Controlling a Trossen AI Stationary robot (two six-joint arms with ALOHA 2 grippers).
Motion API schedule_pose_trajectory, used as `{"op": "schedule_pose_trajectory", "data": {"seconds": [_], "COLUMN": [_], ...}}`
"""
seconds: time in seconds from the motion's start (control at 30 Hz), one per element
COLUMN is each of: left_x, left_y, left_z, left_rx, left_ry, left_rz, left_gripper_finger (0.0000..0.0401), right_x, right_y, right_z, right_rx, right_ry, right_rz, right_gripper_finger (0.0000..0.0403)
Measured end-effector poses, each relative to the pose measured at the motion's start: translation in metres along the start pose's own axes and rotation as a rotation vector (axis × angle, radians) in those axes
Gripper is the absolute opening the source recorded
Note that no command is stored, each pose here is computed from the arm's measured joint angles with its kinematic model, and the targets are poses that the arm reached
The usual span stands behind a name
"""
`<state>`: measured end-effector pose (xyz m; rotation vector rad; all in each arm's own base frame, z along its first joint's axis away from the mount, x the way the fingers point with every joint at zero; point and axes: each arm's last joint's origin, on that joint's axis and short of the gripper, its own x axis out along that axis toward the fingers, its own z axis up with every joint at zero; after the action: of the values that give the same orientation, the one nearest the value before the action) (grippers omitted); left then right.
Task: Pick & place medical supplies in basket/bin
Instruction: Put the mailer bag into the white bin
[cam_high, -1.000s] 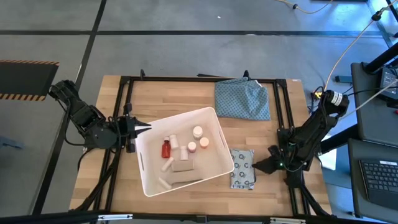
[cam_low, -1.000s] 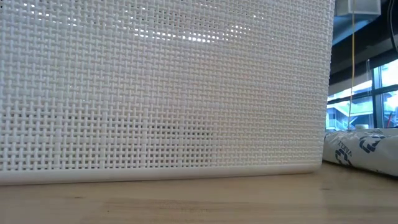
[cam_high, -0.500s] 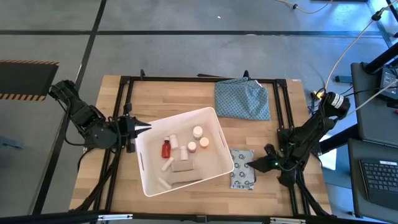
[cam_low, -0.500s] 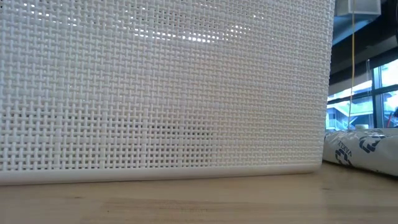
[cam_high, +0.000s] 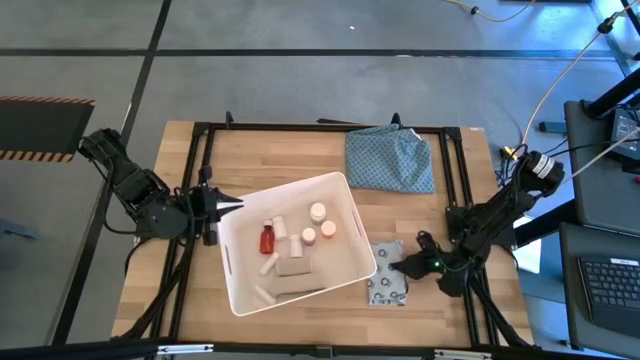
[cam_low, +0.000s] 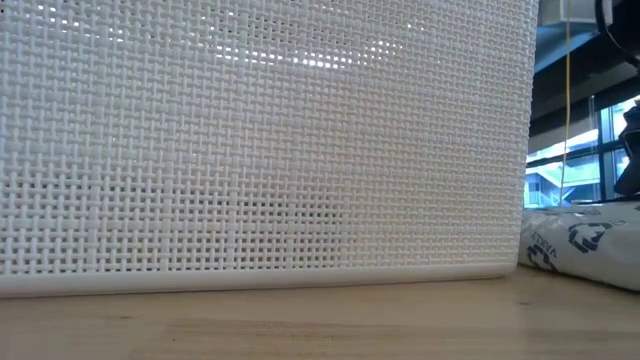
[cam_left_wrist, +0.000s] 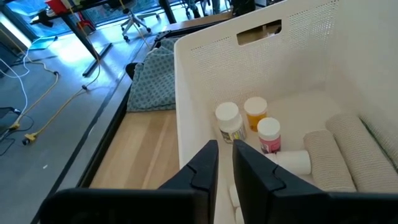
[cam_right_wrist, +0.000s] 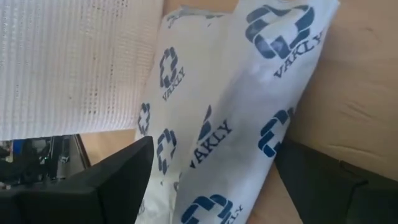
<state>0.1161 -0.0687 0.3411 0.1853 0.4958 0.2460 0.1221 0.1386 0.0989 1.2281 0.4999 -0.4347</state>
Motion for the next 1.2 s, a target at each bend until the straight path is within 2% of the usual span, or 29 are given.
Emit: {"op": "schedule_pose_trajectory", "data": {"seconds": [0.23,0.5,0.63,0.87,1.03,1.2], "left_x": [0.000,0.000,0.000,0.000,0.000,0.000], "left_y": [0.000,0.000,0.000,0.000,0.000,0.000], "left_z": [0.000,0.000,0.000,0.000,0.000,0.000], "left_rx": [0.000,0.000,0.000,0.001,0.001,0.002], "left_ry": [0.000,0.000,0.000,0.000,0.000,0.000], "left_rz": [-0.001,0.000,0.000,0.000,-0.001,0.000], "left_gripper_finger": [0.0043,0.0039,0.0042,0.0040,0.0038,0.0042], "right_x": [0.006,0.010,0.014,0.022,0.024,0.025], "right_y": [0.005,0.022,0.024,0.026,0.029,0.031], "right_z": [0.006,0.006,0.011,0.019,0.022,0.023], "right_rx": [-0.050,-0.122,-0.102,-0.072,-0.073,-0.064], "right_ry": [-0.034,0.005,-0.015,0.060,0.079,0.087], "right_rz": [0.022,0.123,0.116,0.078,0.091,0.097], "right_gripper_finger": [0.0331,0.0331,0.0331,0.0328,0.0302,0.0255]}}
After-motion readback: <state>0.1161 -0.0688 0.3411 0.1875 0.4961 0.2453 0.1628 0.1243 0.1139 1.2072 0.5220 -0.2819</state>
